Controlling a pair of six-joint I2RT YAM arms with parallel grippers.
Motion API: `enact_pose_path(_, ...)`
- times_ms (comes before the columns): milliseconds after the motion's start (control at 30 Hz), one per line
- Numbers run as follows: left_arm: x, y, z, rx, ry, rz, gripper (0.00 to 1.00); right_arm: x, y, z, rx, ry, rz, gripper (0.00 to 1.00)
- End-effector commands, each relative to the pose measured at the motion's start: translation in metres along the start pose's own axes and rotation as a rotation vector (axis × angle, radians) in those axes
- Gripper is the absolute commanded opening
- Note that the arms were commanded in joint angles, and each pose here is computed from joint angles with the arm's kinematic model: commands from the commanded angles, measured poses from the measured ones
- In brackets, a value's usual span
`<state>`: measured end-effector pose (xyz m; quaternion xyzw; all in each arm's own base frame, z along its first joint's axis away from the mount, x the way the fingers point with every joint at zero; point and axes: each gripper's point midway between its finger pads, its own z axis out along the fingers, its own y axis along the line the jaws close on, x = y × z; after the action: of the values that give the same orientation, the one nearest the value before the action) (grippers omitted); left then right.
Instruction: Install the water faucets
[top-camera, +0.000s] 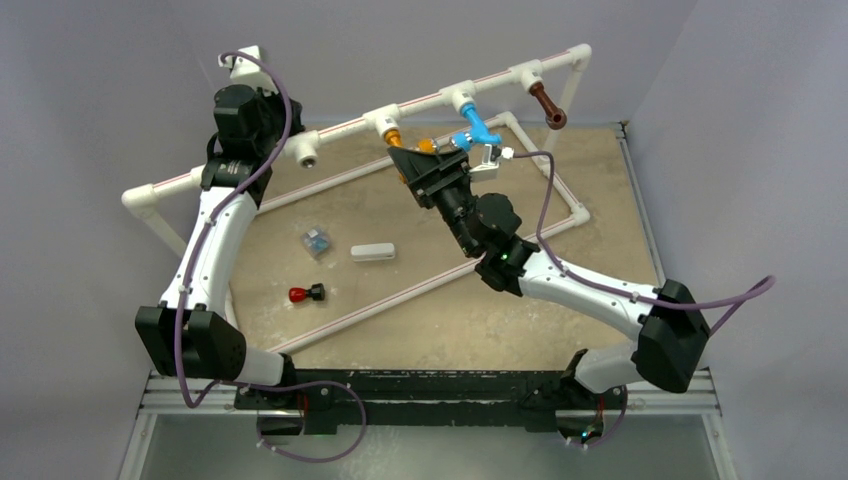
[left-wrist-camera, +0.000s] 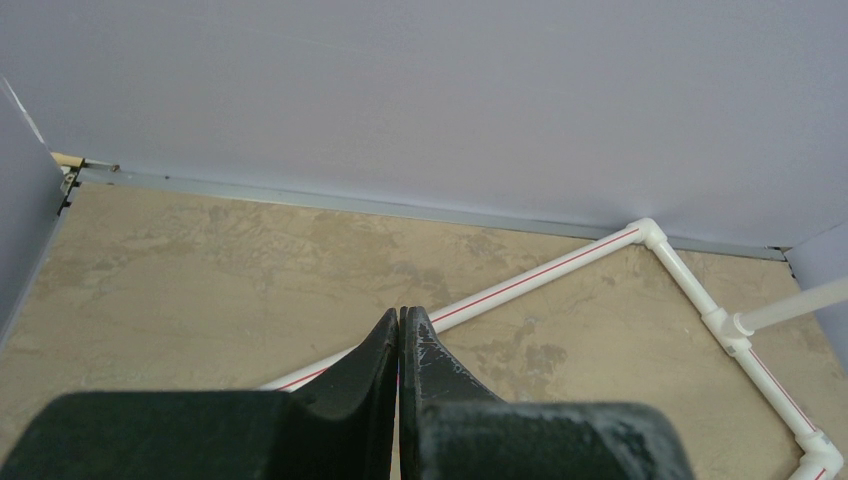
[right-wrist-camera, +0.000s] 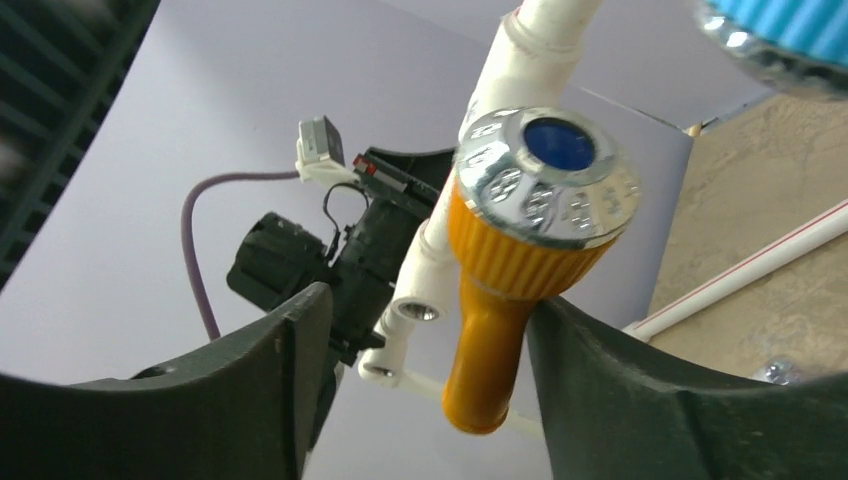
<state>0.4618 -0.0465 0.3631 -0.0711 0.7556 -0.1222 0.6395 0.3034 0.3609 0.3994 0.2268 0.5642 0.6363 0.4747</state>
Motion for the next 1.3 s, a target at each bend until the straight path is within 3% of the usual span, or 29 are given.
enact_pose_path(0, 0.083, 0.021, 0.001, -0.064, 0.263, -0.016, 0.00, -0.011, 0.051, -0.017, -0.154, 0.008, -0.079, 0.75)
enact_pose_path(167, 0.084, 0.021, 0.002, -0.064, 0.264, -0.017, 0.00, -0.019, 0.037, -0.027, -0.083, -0.001, -0.209, 0.81)
enact_pose_path(600, 0.085, 0.021, 0.002, -0.062, 0.268, -0.020, 0.00, -0.061, 0.055, -0.039, -0.032, -0.070, -0.678, 0.80)
enact_pose_path(767, 0.084, 0.021, 0.002, -0.062, 0.266, -0.019, 0.00, -0.080, 0.074, -0.038, -0.060, -0.110, -1.022, 0.79)
enact_pose_path(933, 0.084, 0.020, 0.002, -0.060, 0.267, -0.020, 0.00, -0.062, 0.075, -0.040, -0.199, 0.020, -1.417, 0.80)
enact_pose_path(1267, 0.084, 0.021, 0.002, -0.063, 0.267, -0.019, 0.00, -0.030, 0.051, -0.055, -0.335, 0.125, -2.044, 0.84)
